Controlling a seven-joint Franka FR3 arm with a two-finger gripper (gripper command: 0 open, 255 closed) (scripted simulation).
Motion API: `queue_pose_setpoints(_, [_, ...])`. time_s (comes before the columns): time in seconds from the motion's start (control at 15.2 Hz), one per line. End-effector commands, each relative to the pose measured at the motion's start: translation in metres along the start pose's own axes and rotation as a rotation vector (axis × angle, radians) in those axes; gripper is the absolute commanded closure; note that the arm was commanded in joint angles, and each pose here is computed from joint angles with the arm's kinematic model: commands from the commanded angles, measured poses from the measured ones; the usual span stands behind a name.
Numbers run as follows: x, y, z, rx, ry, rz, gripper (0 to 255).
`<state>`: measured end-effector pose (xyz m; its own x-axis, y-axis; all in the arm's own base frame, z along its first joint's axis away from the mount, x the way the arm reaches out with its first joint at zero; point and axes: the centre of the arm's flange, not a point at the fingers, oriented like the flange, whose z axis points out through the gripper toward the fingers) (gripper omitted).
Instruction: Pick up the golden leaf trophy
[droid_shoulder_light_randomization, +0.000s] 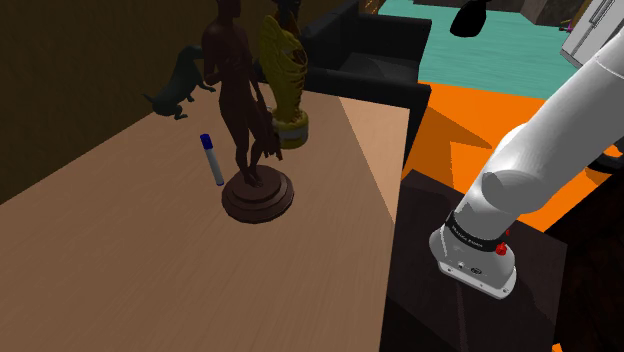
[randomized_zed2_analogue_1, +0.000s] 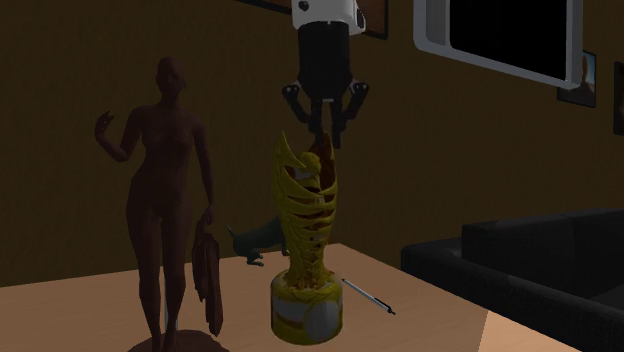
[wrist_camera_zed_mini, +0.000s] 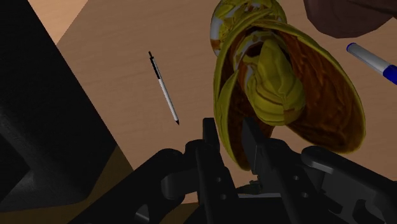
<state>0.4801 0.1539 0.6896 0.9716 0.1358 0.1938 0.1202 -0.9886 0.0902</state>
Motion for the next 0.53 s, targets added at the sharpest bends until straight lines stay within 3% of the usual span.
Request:
queue_pose_setpoints(0.0, [0.003, 0.002, -0.012, 0.0, 0.002, 0.0, 255])
queue_pose_setpoints(0.46, [0.008, 0.005, -0.039, 0.0, 0.002, 0.0, 255])
